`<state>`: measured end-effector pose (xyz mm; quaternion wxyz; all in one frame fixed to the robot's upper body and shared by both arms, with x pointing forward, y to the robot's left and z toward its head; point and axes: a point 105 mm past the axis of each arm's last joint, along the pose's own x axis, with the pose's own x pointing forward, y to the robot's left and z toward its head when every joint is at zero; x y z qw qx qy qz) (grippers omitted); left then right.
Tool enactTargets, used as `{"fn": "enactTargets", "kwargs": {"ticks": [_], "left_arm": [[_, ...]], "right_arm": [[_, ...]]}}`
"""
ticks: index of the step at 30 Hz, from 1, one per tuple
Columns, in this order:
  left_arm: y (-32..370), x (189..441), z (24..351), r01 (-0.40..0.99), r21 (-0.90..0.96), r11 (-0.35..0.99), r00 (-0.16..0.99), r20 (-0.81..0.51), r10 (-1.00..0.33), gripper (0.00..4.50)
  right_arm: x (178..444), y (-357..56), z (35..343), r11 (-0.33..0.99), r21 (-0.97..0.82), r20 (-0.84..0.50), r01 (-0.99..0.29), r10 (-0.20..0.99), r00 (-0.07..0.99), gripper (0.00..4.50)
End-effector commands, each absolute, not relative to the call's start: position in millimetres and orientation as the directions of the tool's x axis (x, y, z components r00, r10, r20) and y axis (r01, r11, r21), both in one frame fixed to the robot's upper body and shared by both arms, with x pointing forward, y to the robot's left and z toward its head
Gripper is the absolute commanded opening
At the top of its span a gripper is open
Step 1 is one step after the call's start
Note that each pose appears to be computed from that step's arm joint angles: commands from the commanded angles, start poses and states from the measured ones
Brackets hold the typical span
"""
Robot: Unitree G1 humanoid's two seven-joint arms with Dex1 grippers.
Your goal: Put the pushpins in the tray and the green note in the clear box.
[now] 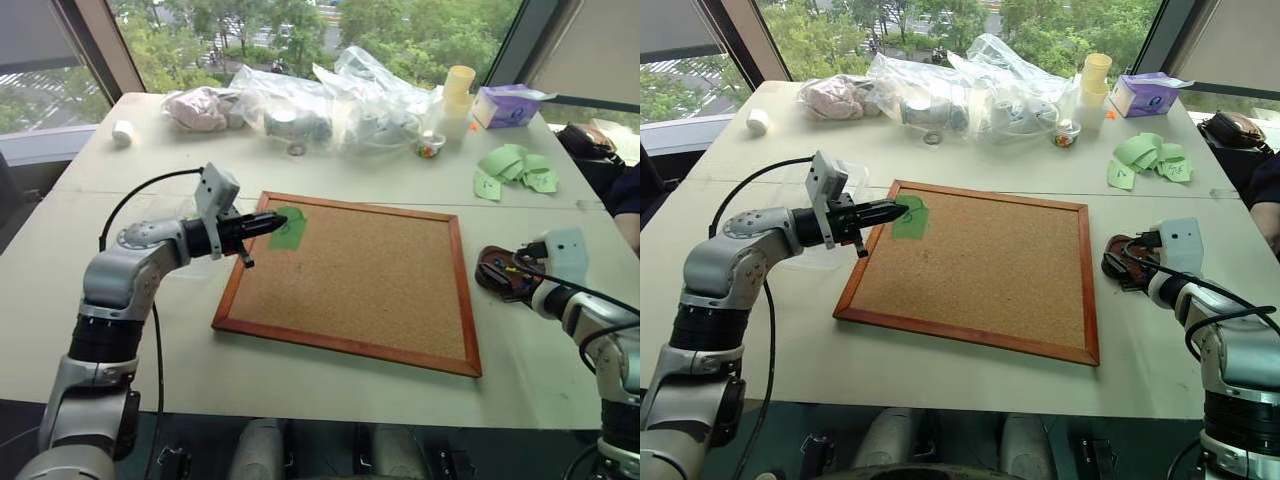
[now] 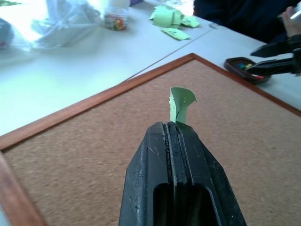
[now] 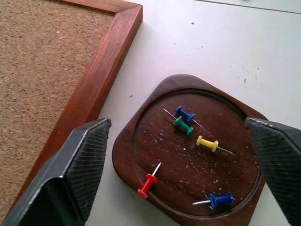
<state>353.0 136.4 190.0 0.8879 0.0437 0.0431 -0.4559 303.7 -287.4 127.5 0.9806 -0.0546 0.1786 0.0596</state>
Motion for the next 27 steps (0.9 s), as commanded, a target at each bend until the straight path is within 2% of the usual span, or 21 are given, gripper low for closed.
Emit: {"fn": "enactTargets", "kwargs": {"ticks": [1, 3, 5, 8, 10, 14, 20, 23, 27], "left_arm": [[168.4, 373.1, 216.4, 0.683, 0.161, 0.712, 0.725, -0.038, -0.687, 0.00], [187.6, 384.4, 218.9, 0.592, 0.190, 0.783, 0.800, -0.020, -0.600, 0.00], [199.6, 391.1, 220.1, 0.530, 0.202, 0.824, 0.842, -0.007, -0.539, 0.00], [217.5, 397.3, 219.2, 0.449, 0.210, 0.868, 0.888, -0.005, -0.459, 0.00], [222.9, 399.4, 217.8, 0.421, 0.228, 0.878, 0.903, -0.011, -0.430, 0.00], [243.9, 403.0, 215.2, 0.314, 0.283, 0.906, 0.946, -0.014, -0.324, 0.00], [261.6, 397.1, 203.9, 0.262, 0.287, 0.921, 0.964, -0.042, -0.261, 0.00], [270.6, 394.2, 196.0, 0.244, 0.292, 0.925, 0.970, -0.071, -0.233, 0.91], [273.4, 392.1, 192.4, 0.247, 0.302, 0.921, 0.969, -0.091, -0.230, 2.85]], "right_arm": [[299.1, -231.4, 173.9, 0.913, -0.073, -0.224, -0.402, 0.378, 0.898, 4.46], [289.7, -196.1, 187.5, 0.825, -0.045, -0.183, -0.563, 0.547, 0.817, 4.46], [282.1, -175.8, 195.2, 0.758, -0.022, -0.163, -0.652, 0.641, 0.750, 4.46], [259.7, -138.4, 198.1, 0.576, 0.007, -0.193, -0.817, 0.803, 0.564, 4.46], [254.1, -130.4, 198.2, 0.528, 0.015, -0.206, -0.849, 0.833, 0.514, 4.46], [260.0, -123.3, 195.5, 0.507, -0.016, -0.251, -0.862, 0.832, 0.494, 4.46], [269.8, -120.0, 194.2, 0.508, -0.029, -0.257, -0.861, 0.828, 0.498, 4.46], [270.6, -117.1, 192.4, 0.492, -0.031, -0.268, -0.870, 0.835, 0.481, 4.50], [273.5, -116.3, 190.9, 0.488, -0.045, -0.279, -0.872, 0.832, 0.480, 4.50]]}}
